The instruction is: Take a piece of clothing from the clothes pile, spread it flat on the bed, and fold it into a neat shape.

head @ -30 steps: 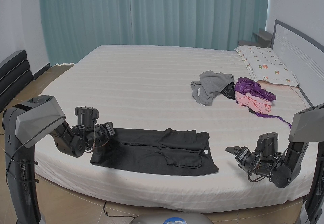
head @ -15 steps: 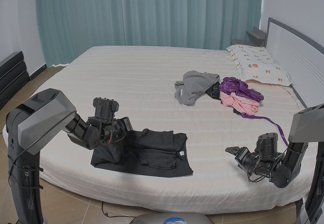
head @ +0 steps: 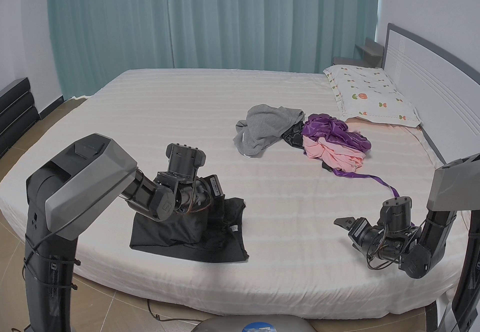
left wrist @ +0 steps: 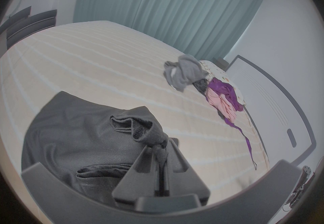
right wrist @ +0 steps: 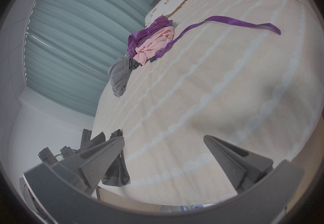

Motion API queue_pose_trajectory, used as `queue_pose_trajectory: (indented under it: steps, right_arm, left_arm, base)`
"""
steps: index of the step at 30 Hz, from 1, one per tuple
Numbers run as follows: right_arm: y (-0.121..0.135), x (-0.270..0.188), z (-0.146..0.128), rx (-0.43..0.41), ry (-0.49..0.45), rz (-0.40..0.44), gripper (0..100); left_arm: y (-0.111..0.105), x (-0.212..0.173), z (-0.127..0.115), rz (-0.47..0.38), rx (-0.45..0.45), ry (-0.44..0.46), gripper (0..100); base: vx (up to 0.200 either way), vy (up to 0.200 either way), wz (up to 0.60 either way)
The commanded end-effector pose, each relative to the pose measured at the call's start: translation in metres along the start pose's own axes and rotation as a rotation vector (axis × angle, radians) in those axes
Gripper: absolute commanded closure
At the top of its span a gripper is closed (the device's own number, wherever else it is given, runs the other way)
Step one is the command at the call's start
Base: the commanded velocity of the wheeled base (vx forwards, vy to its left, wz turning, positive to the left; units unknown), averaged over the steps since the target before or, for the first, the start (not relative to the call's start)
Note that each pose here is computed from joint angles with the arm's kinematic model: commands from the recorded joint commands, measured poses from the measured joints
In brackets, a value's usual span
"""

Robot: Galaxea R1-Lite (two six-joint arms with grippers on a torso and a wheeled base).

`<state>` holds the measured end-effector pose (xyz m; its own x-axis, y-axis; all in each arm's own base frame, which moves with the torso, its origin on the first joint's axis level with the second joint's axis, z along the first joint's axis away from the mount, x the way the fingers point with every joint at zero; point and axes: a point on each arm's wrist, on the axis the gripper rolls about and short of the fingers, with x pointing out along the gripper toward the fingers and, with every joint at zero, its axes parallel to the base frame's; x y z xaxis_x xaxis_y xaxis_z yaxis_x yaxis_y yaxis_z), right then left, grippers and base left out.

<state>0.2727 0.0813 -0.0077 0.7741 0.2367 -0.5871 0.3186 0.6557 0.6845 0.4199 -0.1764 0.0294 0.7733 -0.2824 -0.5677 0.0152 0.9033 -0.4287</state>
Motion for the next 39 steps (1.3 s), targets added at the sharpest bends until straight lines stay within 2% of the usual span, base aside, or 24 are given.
queue_pose_trajectory:
  steps: [1, 9, 10, 13, 16, 25, 30, 31, 33, 34, 36, 37, 39]
  right_arm:
    - [0.0, 0.0, -0.001, -0.001, 0.002, 0.0, 0]
    - [-0.001, 0.001, -0.003, -0.006, 0.009, -0.003, 0]
    - [-0.001, 0.001, -0.003, -0.006, 0.009, -0.003, 0]
    - [0.0, 0.001, -0.003, -0.006, 0.01, -0.003, 0]
    - [-0.001, 0.001, -0.003, -0.006, 0.011, -0.004, 0]
    - [-0.001, 0.001, -0.003, -0.006, 0.01, -0.005, 0]
    - [-0.001, 0.001, -0.003, -0.006, 0.013, -0.007, 0]
    - [-0.001, 0.001, -0.004, -0.006, 0.014, -0.006, 0]
    - [-0.002, 0.001, -0.004, -0.005, 0.025, 0.0, 0]
    - [-0.002, 0.001, -0.004, -0.005, 0.025, 0.0, 0]
    - [-0.001, 0.0, -0.004, -0.004, 0.03, 0.003, 0]
    - [-0.001, 0.0, -0.004, -0.004, 0.03, 0.003, 0]
    - [-0.002, 0.001, -0.004, -0.005, 0.031, 0.002, 0]
  left_arm:
    - [-0.007, 0.009, -0.01, -0.006, 0.012, 0.025, 100]
    - [-0.01, 0.02, -0.021, 0.021, 0.023, 0.029, 100]
    - [-0.01, 0.021, -0.021, 0.023, 0.023, 0.027, 0]
    - [-0.011, 0.02, -0.02, 0.022, 0.007, 0.022, 0]
    - [-0.017, 0.017, -0.022, 0.014, -0.046, 0.023, 0]
    - [-0.024, -0.023, -0.006, 0.002, -0.144, -0.01, 0]
    - [-0.002, -0.049, 0.001, 0.039, -0.304, -0.008, 0]
    - [-0.002, -0.05, 0.0, 0.039, -0.308, -0.008, 0]
    - [0.016, -0.055, -0.001, 0.051, -0.394, -0.001, 0]
    - [0.018, -0.056, -0.002, 0.05, -0.401, 0.0, 0]
    - [0.033, -0.06, -0.007, 0.048, -0.469, 0.003, 0]
    - [0.033, -0.06, -0.007, 0.048, -0.469, 0.003, 0]
    - [0.046, -0.062, -0.011, 0.043, -0.534, 0.008, 0]
  base:
    - [0.0, 0.0, 0.0]
    - [0.0, 0.0, 0.0]
    - [0.0, 0.0, 0.0]
    - [0.0, 0.0, 0.0]
    - [0.0, 0.0, 0.0]
    - [0.0, 0.0, 0.0]
    - [0.0, 0.0, 0.0]
    - [0.0, 0.0, 0.0]
    - [0.0, 0.0, 0.0]
    - [0.0, 0.0, 0.0]
    - [0.0, 0.0, 0.0]
    - [0.0, 0.0, 0.0]
    - [0.0, 0.0, 0.0]
